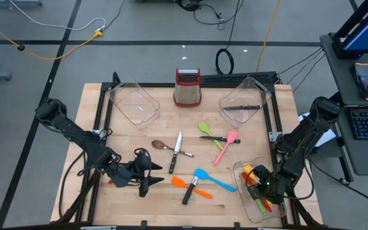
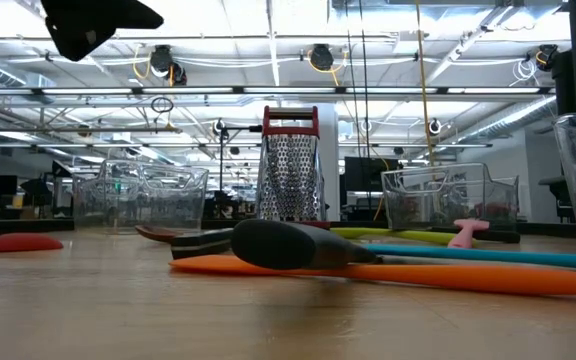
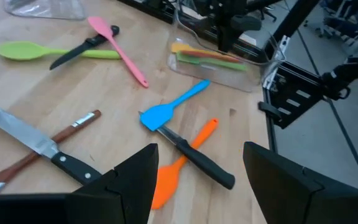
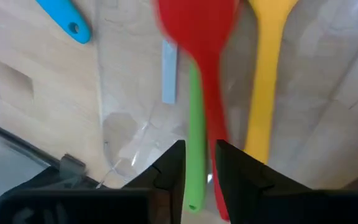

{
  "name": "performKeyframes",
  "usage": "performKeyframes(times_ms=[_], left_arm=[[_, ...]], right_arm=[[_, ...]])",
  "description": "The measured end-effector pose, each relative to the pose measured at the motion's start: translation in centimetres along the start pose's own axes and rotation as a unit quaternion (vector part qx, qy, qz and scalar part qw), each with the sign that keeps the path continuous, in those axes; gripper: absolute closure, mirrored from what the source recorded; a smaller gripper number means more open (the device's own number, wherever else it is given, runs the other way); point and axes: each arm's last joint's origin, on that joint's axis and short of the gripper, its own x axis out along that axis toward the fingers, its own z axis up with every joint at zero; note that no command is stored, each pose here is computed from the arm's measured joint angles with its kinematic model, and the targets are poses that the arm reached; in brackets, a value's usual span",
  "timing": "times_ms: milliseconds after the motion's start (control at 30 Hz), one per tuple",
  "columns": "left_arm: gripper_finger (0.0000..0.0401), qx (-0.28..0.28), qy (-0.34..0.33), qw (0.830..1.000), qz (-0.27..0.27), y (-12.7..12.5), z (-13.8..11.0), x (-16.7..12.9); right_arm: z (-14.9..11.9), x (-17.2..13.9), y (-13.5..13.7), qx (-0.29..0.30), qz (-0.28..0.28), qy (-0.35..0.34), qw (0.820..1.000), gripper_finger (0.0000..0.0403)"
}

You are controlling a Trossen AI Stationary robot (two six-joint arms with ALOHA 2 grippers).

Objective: Pick & Place Kitchen Items
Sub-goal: Put the red spatula into the bottom transparent bin, then put the blue spatula into the bottom transparent bin

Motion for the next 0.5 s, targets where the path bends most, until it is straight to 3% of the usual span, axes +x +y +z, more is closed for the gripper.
performKeyframes(times_ms=[300,500], left_arm=[[0.0160,0.012,0.010,1.000,-0.021,-0.9,-0.8,-0.7],[0.0160,0.028,0.015,0.999,-0.032,-1.3,-1.2,-1.1]], right_arm=[[-0.3,-2.0,0.2,0.024,0.050,0.039,0.998,0.0320],[-0.2,-3.9,0.0,0.025,0.084,0.065,0.994,0.0345]])
